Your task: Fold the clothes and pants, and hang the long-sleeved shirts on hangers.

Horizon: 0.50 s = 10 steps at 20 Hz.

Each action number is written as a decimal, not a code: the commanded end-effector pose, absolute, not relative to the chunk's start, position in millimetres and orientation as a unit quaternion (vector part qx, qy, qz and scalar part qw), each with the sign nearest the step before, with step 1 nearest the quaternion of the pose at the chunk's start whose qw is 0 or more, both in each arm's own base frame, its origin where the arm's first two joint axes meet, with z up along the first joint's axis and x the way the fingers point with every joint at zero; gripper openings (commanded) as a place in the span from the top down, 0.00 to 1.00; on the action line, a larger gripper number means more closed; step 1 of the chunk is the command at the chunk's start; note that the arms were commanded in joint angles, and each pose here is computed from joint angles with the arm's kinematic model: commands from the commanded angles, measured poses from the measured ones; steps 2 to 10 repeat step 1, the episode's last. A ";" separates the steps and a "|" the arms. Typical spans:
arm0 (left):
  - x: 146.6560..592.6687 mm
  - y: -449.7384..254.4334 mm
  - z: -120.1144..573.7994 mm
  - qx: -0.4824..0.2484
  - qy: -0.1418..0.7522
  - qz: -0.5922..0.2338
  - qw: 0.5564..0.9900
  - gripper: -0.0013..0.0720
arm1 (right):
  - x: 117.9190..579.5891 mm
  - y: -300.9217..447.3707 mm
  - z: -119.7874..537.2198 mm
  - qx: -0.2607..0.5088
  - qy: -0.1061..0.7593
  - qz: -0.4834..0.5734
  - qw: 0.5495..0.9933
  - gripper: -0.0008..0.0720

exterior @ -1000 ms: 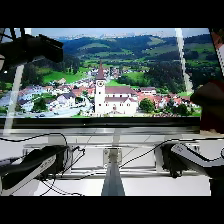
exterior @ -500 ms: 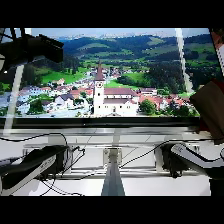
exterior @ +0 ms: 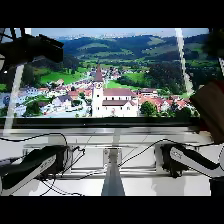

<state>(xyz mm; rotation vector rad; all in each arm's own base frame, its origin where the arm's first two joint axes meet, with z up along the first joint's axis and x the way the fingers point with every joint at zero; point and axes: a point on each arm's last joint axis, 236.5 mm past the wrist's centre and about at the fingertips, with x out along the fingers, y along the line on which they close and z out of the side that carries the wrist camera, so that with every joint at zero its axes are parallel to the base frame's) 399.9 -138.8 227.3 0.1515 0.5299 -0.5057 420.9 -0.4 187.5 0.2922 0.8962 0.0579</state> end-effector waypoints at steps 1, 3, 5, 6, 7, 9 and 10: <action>400.1 -138.7 227.3 0.074 0.259 -0.247 0.931 0.97 | 409.6 104.4 188.2 -0.013 0.425 0.181 0.887 0.97; 400.1 -138.7 227.3 0.074 0.259 -0.247 0.931 0.97 | 409.6 104.4 188.2 -0.013 0.425 0.181 0.887 0.97; 400.1 -138.7 227.3 0.074 0.259 -0.247 0.931 0.97 | 409.6 104.4 188.2 -0.013 0.425 0.181 0.887 0.97; 400.1 -138.7 227.3 0.074 0.259 -0.247 0.931 0.97 | 409.6 104.4 188.2 -0.013 0.425 0.181 0.887 0.97; 400.1 -138.7 227.3 0.074 0.259 -0.247 0.931 0.97 | 409.6 104.4 188.2 -0.013 0.425 0.181 0.887 0.97; 400.1 -138.7 227.3 0.074 0.259 -0.247 0.931 0.97 | 409.6 104.4 188.2 -0.013 0.425 0.181 0.887 0.97; 400.1 -138.7 227.3 0.074 0.259 -0.247 0.931 0.97 | 409.6 104.4 188.2 -0.013 0.425 0.181 0.887 0.97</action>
